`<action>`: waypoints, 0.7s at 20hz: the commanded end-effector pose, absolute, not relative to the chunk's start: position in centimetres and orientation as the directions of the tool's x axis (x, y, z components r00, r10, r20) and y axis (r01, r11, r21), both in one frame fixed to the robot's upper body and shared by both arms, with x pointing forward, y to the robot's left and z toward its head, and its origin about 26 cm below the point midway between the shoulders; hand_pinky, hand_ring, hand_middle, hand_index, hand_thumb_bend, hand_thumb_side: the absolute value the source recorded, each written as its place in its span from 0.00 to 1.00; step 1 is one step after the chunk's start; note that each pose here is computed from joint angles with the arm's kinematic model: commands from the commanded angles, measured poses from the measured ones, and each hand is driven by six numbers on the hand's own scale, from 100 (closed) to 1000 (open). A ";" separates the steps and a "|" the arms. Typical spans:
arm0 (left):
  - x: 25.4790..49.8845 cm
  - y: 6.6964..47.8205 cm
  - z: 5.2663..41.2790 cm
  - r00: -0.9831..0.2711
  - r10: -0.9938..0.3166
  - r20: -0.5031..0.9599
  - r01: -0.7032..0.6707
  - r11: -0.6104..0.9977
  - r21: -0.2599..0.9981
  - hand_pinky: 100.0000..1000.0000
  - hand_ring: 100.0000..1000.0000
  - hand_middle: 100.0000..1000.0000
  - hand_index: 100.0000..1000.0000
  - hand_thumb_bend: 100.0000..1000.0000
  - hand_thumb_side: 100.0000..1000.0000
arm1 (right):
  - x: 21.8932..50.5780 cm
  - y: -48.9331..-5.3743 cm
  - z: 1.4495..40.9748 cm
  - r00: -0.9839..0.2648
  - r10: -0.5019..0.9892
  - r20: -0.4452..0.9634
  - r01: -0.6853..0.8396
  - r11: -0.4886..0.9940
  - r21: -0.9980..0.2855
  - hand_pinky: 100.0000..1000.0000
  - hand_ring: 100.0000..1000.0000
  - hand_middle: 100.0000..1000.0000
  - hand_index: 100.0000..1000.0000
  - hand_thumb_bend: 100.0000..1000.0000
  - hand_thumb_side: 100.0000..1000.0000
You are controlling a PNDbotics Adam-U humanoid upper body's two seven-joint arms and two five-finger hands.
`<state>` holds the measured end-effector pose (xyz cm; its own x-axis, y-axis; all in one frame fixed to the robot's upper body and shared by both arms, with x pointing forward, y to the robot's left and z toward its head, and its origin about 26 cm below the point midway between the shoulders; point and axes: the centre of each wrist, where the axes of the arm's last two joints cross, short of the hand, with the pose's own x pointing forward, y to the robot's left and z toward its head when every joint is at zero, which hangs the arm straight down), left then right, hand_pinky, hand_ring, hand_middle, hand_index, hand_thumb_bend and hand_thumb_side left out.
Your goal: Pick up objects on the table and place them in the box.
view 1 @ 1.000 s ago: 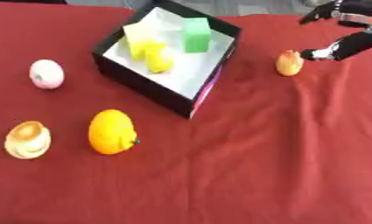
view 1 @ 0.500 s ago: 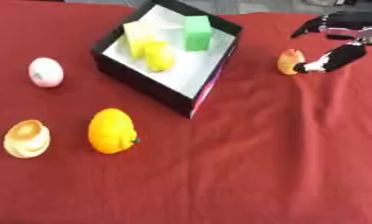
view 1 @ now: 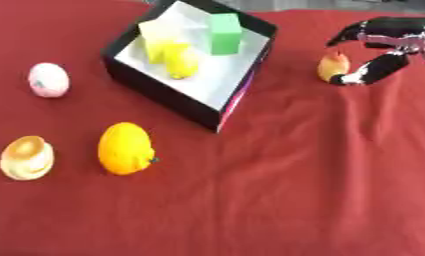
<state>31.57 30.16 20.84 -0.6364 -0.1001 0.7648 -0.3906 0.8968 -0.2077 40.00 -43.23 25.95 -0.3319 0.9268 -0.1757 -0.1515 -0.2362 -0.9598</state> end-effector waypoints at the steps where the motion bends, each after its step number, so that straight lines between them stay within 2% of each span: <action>1: 31.4 30.5 21.9 -0.658 -0.117 0.744 -0.385 0.901 -0.199 0.67 0.74 0.71 0.73 0.23 0.51 | 39.8 -44.1 27.3 -0.294 0.934 -0.204 -0.116 -0.247 -0.962 0.85 0.88 0.83 0.91 0.36 0.70; 9: 31.5 30.5 21.9 -0.657 -0.112 0.745 -0.377 0.905 -0.197 0.67 0.75 0.70 0.73 0.23 0.51 | 39.9 -45.0 27.1 -0.244 0.956 -0.161 -0.103 -0.191 -0.976 0.78 0.78 0.75 0.90 0.31 0.68; 14: 31.5 30.5 22.0 -0.656 -0.111 0.746 -0.375 0.907 -0.195 0.67 0.75 0.69 0.73 0.22 0.51 | 39.9 -45.3 27.0 -0.221 0.967 -0.128 -0.097 -0.153 -0.984 0.78 0.77 0.74 0.89 0.24 0.66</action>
<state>31.61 30.14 20.89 -0.6357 -0.0870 0.7671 -0.3761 0.9026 -0.2093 40.25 -44.71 25.33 -0.2436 0.9624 -0.1206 -0.1335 -0.1564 -0.9786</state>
